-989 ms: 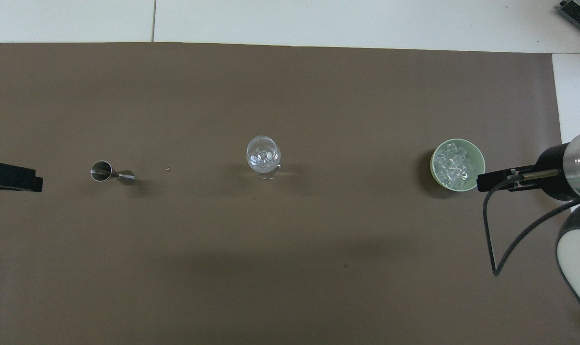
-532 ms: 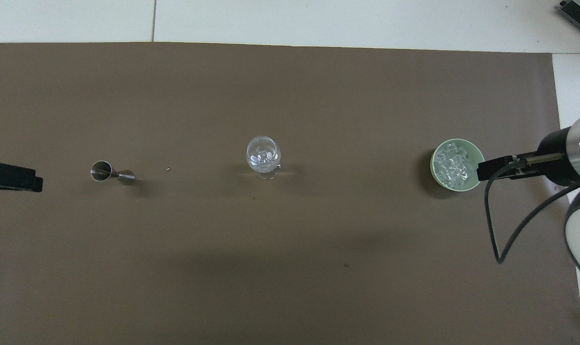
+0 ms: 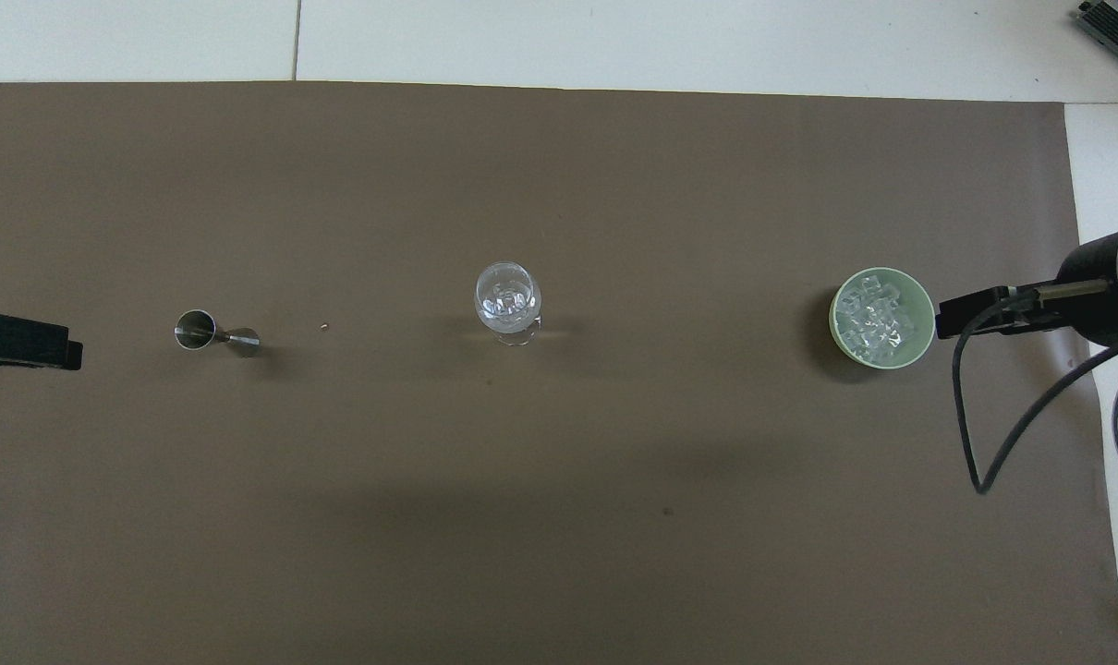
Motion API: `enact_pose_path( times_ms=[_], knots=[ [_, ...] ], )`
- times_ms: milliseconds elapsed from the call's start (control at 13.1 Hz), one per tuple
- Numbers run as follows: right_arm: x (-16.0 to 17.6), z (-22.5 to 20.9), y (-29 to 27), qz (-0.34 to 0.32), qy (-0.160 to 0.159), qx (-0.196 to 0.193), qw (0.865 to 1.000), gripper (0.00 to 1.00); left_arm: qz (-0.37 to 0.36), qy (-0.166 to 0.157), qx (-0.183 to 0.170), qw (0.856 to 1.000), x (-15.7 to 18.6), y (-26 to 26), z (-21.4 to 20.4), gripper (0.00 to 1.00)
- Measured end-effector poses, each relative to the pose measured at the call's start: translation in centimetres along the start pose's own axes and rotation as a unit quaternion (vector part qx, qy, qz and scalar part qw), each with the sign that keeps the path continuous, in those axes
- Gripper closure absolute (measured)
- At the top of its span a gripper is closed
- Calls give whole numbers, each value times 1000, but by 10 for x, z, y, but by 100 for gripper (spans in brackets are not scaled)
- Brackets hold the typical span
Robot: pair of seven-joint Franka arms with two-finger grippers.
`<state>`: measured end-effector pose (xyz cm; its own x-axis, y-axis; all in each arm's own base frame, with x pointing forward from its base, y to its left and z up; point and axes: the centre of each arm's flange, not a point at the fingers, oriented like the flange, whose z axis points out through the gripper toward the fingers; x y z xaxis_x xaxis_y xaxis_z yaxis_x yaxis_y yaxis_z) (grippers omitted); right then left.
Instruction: Pour wine and add ice with both arms
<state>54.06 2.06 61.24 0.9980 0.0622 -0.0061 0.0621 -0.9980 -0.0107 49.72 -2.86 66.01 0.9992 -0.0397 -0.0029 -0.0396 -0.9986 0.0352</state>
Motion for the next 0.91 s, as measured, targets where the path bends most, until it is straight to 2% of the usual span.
enact_pose_path(
  times_ms=[913],
  knots=[
    [-2, 13, -3, -2, -20, 1, 1000, 0, 0, 0, 0, 1000, 0, 0, 0, 0]
  ],
)
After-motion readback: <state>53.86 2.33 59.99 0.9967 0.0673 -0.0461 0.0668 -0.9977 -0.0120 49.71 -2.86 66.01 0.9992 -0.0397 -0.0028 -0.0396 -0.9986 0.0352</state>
